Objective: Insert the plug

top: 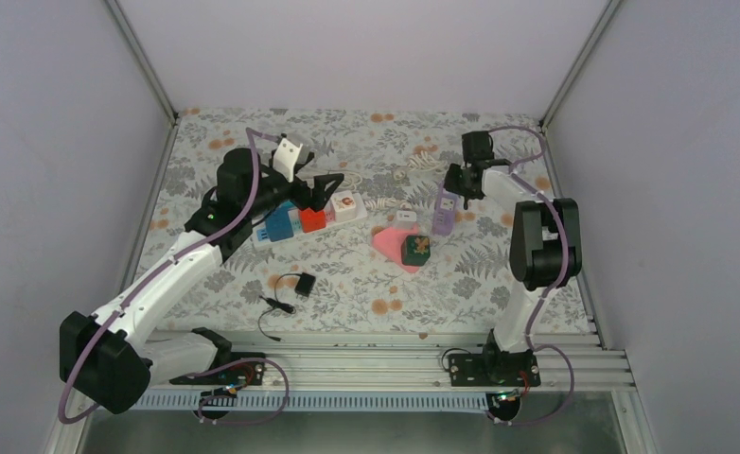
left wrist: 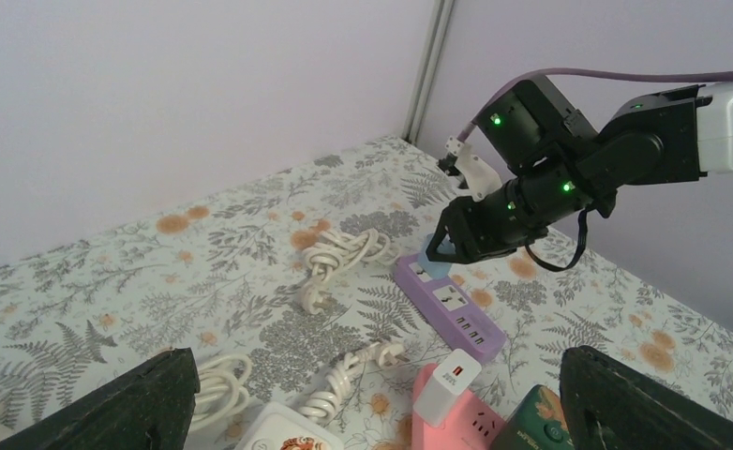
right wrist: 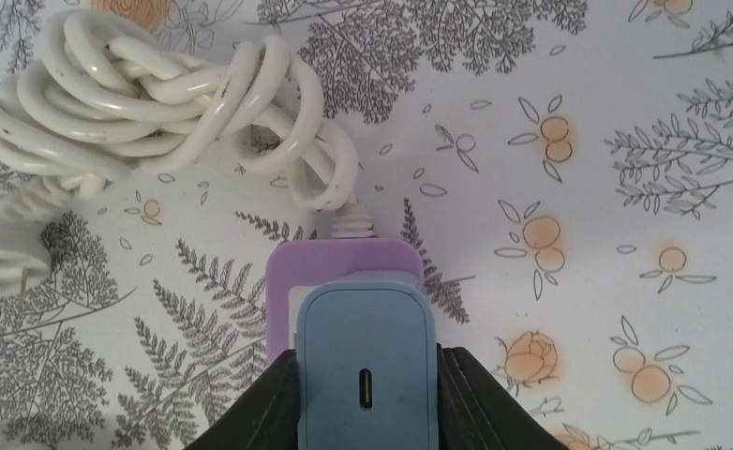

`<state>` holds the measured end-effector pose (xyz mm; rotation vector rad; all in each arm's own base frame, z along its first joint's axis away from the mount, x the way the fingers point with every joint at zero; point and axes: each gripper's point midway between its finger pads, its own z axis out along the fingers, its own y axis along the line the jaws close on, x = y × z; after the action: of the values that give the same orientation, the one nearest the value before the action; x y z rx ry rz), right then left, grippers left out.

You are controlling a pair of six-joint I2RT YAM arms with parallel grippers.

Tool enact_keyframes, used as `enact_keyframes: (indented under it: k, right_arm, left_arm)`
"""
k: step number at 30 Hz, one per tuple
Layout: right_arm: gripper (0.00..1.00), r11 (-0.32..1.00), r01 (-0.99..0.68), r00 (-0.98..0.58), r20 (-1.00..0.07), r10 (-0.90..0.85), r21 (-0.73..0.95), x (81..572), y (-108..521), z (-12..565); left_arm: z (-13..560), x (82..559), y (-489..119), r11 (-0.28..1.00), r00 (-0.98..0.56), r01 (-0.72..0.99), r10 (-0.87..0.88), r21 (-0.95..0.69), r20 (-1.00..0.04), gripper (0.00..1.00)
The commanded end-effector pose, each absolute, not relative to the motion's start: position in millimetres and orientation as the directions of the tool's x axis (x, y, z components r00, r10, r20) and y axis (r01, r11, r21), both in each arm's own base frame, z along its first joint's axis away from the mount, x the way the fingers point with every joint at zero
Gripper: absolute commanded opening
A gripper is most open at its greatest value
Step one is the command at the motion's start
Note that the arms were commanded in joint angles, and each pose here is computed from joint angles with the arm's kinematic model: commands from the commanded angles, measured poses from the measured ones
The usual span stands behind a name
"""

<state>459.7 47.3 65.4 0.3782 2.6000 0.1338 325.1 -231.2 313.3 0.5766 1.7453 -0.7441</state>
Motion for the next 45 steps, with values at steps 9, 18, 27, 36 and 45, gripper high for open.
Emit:
enact_keyframes:
  k: [9,18,27,36,45]
  right_arm:
    - [0.63,0.953,0.236,-0.835,-0.463,0.298,0.189,450.6,42.7,87.1]
    - [0.78,0.965,0.079,-0.763,-0.608,0.22,0.251,437.5,67.9,166.3]
    - [0.78,0.842,-0.416,-0.666,-0.746,-0.023,0.345,375.6,227.0,240.0]
    - [0.79,0.872,-0.442,-0.762,-0.601,-0.241,0.209,298.3,323.9,152.3]
    - [0.85,0.841,-0.526,-0.768,-0.495,-0.406,0.126,235.2,400.8,85.4]
  left_arm:
    - [337.7,337.9,-218.5,0.748,-0.269,0.628,-0.053,-0.217,-0.962,1.0]
    - [310.7,370.6,-165.2,0.908,-0.373,0.328,-0.131,-0.262,-0.919,1.0]
    - [306.5,380.1,-109.1,0.924,-0.379,0.101,-0.306,-0.368,-0.873,1.0]
    - [307.4,370.1,-80.2,0.917,-0.34,-0.015,-0.38,-0.399,-0.86,1.0]
    - [312.6,348.0,-68.1,0.921,-0.327,-0.039,-0.378,-0.387,-0.866,1.0]
